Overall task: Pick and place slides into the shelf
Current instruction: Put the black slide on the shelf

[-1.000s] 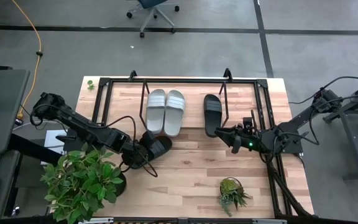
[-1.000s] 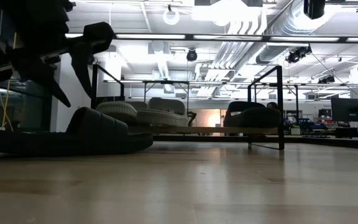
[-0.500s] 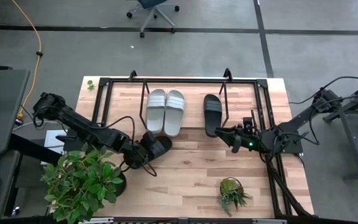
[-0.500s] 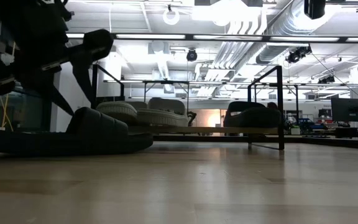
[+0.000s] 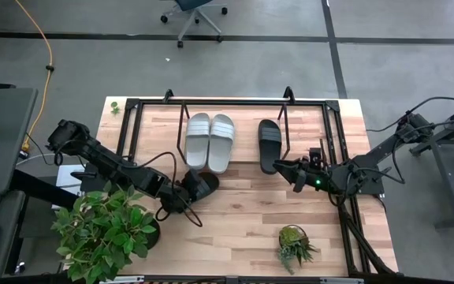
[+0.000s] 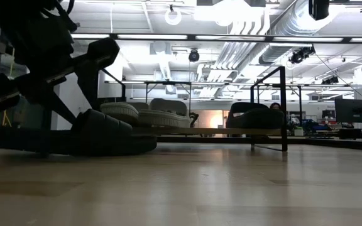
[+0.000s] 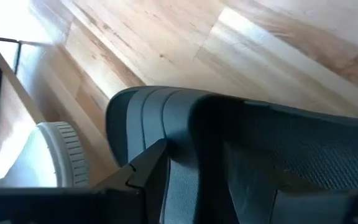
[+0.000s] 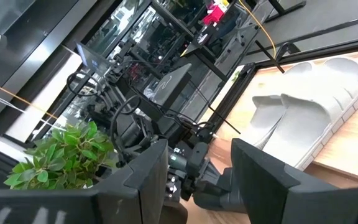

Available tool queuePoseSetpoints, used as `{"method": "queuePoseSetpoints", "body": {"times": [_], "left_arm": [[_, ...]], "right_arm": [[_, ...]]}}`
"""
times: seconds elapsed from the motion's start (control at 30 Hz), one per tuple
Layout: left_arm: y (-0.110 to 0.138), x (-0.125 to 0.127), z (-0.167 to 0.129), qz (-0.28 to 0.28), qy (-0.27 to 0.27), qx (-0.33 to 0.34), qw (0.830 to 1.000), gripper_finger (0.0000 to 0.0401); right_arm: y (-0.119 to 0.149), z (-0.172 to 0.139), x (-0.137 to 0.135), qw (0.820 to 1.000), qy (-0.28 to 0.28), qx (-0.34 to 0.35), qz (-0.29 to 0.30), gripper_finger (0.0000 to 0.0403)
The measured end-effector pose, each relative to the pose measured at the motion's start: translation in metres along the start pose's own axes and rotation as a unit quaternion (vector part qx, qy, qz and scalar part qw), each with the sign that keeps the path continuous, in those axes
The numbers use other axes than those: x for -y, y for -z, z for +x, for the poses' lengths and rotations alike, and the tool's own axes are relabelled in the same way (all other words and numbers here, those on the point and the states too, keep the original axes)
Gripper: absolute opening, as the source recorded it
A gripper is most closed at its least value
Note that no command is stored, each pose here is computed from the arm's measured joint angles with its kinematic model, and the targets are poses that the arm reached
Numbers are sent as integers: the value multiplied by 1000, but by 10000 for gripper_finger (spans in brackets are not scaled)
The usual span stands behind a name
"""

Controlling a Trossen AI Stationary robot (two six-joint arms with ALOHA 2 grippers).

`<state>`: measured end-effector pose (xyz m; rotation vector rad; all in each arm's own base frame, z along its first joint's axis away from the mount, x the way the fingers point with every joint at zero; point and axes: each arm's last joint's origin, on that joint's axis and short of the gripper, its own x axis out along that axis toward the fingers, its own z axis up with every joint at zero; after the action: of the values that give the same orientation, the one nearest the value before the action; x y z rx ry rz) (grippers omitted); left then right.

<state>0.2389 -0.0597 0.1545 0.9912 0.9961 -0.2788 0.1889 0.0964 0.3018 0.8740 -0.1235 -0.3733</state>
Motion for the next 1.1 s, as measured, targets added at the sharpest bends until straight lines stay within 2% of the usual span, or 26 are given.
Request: {"method": "queuePoseSetpoints", "body": {"times": [0.17, 0.43, 0.67, 0.83, 1.1], "left_arm": [[0, -1, 0, 6, -7, -3, 1000, 107], [-1, -1, 0, 5, -8, 2, 1000, 11], [-1, -2, 0, 5, -6, 4, 1000, 22], [-2, -2, -2, 3, -4, 10, 1000, 5], [-2, -7, -14, -15, -3, 47, 999, 5]], "right_arm": [[1, 1, 0, 1000, 1, -1, -2, 167], [5, 2, 1, 1000, 4, -3, -5, 167], [7, 3, 1, 1000, 6, -6, -10, 167], [7, 3, 1, 1000, 6, -5, -10, 167], [7, 3, 1, 1000, 7, -6, -11, 167]]}}
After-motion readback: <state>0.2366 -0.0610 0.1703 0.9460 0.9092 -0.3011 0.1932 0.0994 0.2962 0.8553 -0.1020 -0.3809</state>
